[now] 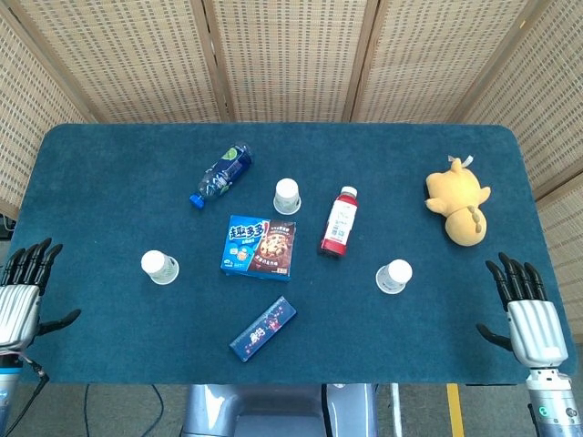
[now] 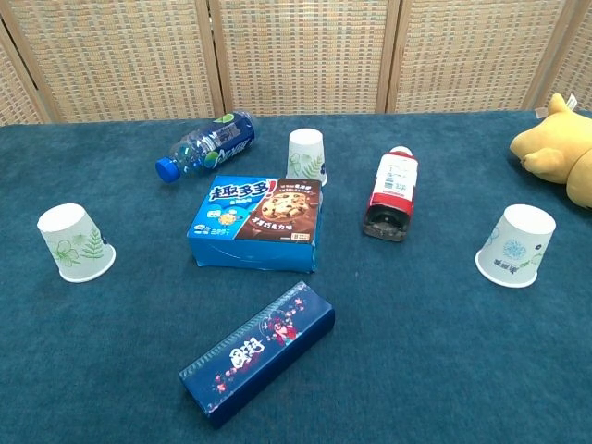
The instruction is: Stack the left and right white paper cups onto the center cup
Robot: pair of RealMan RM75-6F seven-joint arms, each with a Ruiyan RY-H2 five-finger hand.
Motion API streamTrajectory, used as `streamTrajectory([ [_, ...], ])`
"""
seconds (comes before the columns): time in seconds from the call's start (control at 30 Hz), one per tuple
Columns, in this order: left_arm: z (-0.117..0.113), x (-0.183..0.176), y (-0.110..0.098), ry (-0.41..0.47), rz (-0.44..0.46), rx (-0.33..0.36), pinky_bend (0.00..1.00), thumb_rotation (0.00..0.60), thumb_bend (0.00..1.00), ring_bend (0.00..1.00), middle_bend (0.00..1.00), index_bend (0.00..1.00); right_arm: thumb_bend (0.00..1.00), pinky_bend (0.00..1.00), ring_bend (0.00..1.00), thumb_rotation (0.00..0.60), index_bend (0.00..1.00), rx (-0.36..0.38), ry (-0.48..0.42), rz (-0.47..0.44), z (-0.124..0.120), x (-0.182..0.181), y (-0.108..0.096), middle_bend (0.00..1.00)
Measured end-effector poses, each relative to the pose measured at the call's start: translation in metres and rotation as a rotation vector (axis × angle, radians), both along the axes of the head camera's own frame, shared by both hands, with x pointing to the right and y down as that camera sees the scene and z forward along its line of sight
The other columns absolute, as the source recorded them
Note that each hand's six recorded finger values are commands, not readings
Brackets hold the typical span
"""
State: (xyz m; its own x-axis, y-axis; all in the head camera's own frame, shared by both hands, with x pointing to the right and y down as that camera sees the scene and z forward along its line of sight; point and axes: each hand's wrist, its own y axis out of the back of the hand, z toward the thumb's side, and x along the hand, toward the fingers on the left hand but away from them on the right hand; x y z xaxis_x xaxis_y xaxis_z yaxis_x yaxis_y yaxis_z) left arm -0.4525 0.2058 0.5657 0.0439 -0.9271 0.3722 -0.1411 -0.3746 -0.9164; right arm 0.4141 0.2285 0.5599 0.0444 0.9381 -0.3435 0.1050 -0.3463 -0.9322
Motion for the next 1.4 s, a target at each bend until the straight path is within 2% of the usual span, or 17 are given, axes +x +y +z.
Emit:
streamTrajectory([
  [0.2, 0.004, 0.013, -0.027, -0.004, 0.057, -0.040, 0.00, 0.600, 0.11, 0.00, 0.00, 0.26, 0.09, 0.05, 0.00, 0.600, 0.00, 0.005, -0.012, -0.009, -0.001, -0.003, 0.000, 0.00],
  [0.4, 0.017, 0.035, -0.050, 0.002, 0.120, -0.137, 0.00, 0.600, 0.11, 0.00, 0.00, 0.29, 0.09, 0.05, 0.00, 0.600, 0.00, 0.005, -0.024, -0.005, -0.001, -0.002, 0.000, 0.00],
  [0.63, 0.046, 0.055, -0.078, -0.032, 0.156, -0.254, 0.00, 0.600, 0.11, 0.00, 0.00, 0.29, 0.09, 0.05, 0.00, 0.600, 0.00, -0.006, -0.032, 0.003, 0.000, 0.000, -0.001, 0.00],
  [0.83, 0.076, 0.071, -0.096, -0.102, 0.195, -0.313, 0.00, 0.600, 0.12, 0.00, 0.00, 0.27, 0.09, 0.04, 0.00, 0.600, 0.00, -0.013, -0.036, 0.016, 0.003, 0.003, -0.003, 0.00],
  [1.13, 0.098, 0.096, -0.094, -0.118, 0.240, -0.359, 0.00, 0.600, 0.12, 0.00, 0.00, 0.28, 0.09, 0.04, 0.00, 0.600, 0.00, -0.003, -0.044, 0.039, 0.000, 0.009, -0.006, 0.00],
  [1.4, 0.106, 0.098, -0.091, -0.131, 0.239, -0.370, 0.00, 0.600, 0.12, 0.00, 0.00, 0.32, 0.09, 0.04, 0.00, 0.600, 0.00, 0.003, -0.052, 0.061, -0.002, 0.015, -0.008, 0.00],
])
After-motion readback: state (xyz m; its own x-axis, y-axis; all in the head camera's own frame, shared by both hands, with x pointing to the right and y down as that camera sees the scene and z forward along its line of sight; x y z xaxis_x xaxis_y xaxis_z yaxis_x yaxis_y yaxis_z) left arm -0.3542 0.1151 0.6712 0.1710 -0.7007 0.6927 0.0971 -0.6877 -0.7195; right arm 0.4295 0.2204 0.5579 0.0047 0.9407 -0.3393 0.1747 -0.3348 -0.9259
